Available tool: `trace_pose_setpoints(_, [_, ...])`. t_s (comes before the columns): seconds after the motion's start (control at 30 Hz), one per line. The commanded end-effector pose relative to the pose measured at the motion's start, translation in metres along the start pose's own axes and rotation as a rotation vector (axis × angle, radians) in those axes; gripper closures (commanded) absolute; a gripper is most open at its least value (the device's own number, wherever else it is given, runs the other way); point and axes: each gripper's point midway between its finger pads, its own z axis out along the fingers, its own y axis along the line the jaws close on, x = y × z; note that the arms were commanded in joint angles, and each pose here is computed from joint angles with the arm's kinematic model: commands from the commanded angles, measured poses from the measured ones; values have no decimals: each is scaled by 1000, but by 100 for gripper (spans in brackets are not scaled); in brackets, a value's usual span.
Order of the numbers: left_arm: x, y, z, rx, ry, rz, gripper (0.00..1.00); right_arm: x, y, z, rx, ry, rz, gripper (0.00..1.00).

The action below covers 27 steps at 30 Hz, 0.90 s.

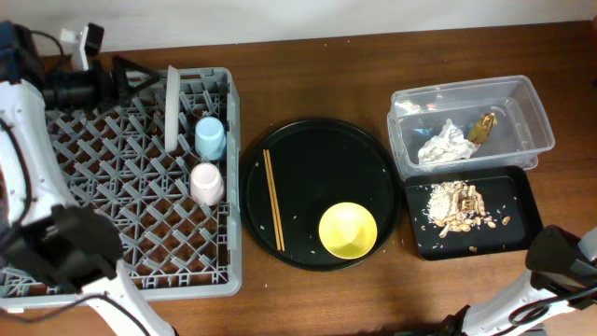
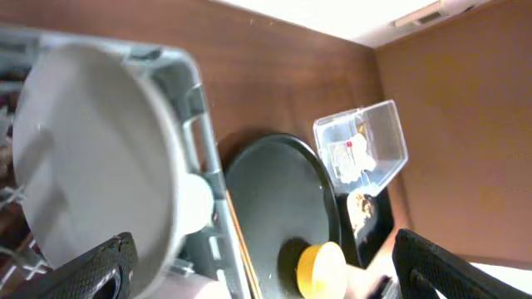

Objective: Sort waste into correct bins and load items into the dishwasher rack
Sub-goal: 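Move the left gripper to the yellow bowl and grasp it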

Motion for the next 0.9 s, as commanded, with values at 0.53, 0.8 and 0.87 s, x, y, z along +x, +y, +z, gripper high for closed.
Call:
trace_pose_setpoints(0.53, [366,-224,241,-312,852,673,1,1,-3,0,11,4,2,2])
trace_pose_setpoints(0.8, [378,-165,286,-483,698,660,1,1,-3,0,11,4,2,1])
trace_pose_setpoints(0.87, [382,-159,285,-492,710,657,1,1,-3,0,11,4,2,1])
